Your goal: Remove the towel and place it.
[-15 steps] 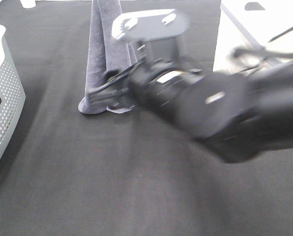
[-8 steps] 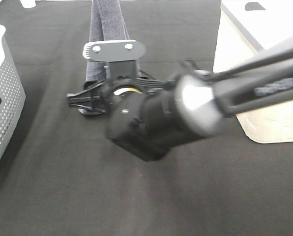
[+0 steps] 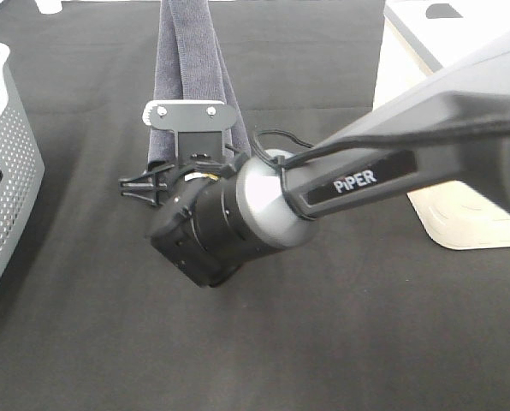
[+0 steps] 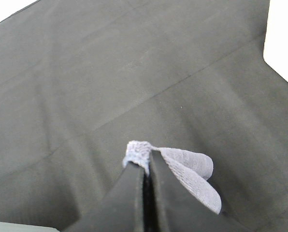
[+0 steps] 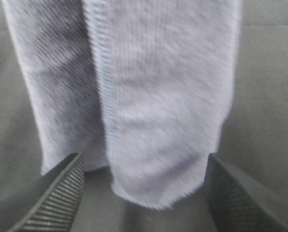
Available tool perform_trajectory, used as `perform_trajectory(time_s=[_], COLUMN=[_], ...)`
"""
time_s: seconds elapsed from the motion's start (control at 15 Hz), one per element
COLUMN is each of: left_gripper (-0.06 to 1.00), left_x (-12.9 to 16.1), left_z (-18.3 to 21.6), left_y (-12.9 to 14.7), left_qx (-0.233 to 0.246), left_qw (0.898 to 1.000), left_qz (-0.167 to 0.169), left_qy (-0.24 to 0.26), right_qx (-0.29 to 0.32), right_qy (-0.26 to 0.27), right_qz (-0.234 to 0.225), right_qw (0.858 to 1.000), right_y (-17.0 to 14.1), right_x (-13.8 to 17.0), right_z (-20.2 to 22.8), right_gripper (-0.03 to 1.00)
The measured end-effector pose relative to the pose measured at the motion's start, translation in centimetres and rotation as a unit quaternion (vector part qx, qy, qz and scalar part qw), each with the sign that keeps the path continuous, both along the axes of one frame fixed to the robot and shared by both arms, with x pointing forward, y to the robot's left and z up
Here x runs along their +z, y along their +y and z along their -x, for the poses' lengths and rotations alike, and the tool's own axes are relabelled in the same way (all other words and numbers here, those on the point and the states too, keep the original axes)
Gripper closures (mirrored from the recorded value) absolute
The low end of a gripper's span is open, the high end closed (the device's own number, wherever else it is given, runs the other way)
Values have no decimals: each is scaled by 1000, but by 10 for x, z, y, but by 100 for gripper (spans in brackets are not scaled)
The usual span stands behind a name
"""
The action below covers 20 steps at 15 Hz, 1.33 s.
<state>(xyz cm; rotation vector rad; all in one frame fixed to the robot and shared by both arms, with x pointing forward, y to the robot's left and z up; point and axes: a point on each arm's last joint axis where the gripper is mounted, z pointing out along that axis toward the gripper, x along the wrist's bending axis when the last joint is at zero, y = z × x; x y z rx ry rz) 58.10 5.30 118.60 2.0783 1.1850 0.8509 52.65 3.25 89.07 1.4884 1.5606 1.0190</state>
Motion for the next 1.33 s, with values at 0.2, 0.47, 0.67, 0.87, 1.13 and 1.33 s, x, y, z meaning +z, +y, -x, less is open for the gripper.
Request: perform_trajectory(time_s=[0.2,0.47,0.67,0.87,1.13,1.33], left_gripper=[94,94,94,94,94,94], left_x=[0,0,0,0,0,1], left_z=[0,0,0,1,1,-3], left_y=[-1,-1,-1,-1,-1,4], left_qx=[-1,-1,-2,-2,-6,-6], left_qw=[1000,1000,1000,1000,1000,1000], left_qz=[3,4,4,5,-1,10], left_qy=[3,3,4,4,3,4], right_qx=[-26,-91,-92,-103,-96,-12], right_qy=[0,21,25,11,1,47], right_qz=[-9,-19,-11,-5,15,52], right_qw=[1000,995,995,995,995,997], right_y=[0,-18,-20,-22,-23,-14], right_x=[-4,-23,-30,-28,-21,6], right_z=[-8,-21,-23,-24,-25,-20], right_gripper=[27,27,28,56,95,95])
